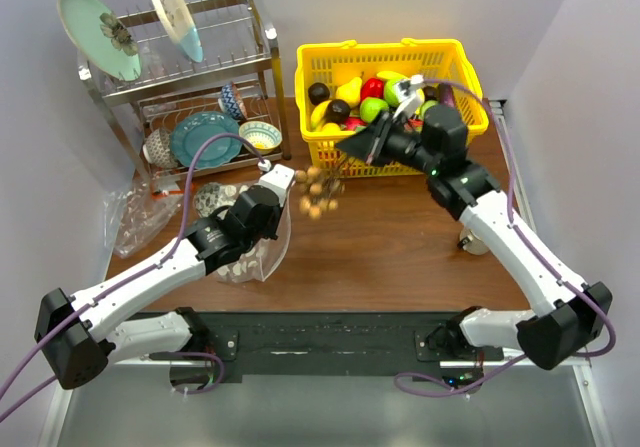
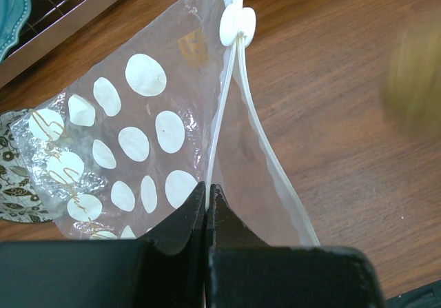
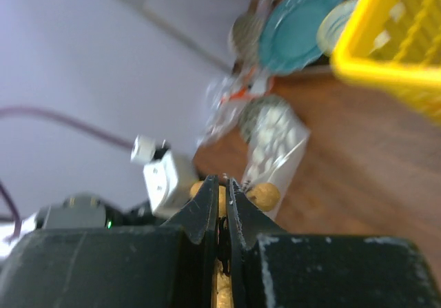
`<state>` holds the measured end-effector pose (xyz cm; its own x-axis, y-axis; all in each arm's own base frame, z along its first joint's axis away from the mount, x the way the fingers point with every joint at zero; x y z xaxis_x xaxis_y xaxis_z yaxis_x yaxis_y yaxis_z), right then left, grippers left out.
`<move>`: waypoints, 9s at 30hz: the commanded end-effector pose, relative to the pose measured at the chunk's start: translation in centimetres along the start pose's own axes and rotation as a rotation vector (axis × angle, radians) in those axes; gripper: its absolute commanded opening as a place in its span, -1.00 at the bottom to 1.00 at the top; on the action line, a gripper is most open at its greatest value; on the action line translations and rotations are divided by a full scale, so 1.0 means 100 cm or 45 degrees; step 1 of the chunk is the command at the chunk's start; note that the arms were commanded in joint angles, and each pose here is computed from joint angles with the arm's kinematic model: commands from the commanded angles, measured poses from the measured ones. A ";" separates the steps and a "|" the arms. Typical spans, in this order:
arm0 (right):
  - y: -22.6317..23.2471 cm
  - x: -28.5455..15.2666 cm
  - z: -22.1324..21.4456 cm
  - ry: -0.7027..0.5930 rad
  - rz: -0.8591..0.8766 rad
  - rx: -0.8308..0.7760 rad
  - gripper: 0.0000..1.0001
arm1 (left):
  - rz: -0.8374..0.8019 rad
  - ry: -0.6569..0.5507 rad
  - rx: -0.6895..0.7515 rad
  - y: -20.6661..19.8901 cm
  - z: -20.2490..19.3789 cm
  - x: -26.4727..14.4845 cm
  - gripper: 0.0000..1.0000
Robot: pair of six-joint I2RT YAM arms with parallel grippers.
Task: Place the food in the zip-top bag and seal the zipper
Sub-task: Place the fake fruit in the zipper food storage bag, then adjust the zipper food storage bag at the center of the board, then pick up the fake fruit from the bin.
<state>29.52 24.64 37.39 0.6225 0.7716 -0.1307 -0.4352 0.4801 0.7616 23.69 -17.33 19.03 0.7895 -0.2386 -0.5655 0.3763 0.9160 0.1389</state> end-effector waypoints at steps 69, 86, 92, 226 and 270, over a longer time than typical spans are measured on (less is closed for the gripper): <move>-0.069 -0.001 -0.106 -0.321 -0.875 0.583 -1.00 | -0.399 -0.075 -0.396 -0.081 0.033 0.010 -1.00; -0.080 -0.029 -0.091 -0.672 -0.979 0.280 -1.00 | -0.702 0.069 -0.462 -0.118 0.065 -0.017 -1.00; -0.059 -0.017 -0.097 -0.643 -0.736 0.300 -1.00 | -0.728 0.075 -0.486 -0.127 0.063 -0.006 -1.00; 0.009 -0.001 -0.137 0.312 -0.467 -0.456 -0.37 | 0.302 0.105 -0.084 0.045 0.111 -0.066 -1.00; -0.187 0.040 0.159 -0.273 -1.078 -0.324 0.75 | 0.167 -0.254 -0.144 0.040 0.076 -0.023 -1.00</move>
<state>47.04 13.42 31.49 0.8533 0.1018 -0.5114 0.0723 0.9482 0.3094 26.29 -14.83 24.88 0.8777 -0.1043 -0.4678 0.1950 0.9693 0.1499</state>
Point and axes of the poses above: each gripper's point midway between its finger pads, its own x axis out along the fingers, its own y axis along the line the jaws close on, z = x × y, the point moved 3 cm from there along -x, back along the fingers, and after that the axes turned 3 degrees about x, right-handed, at the moved point
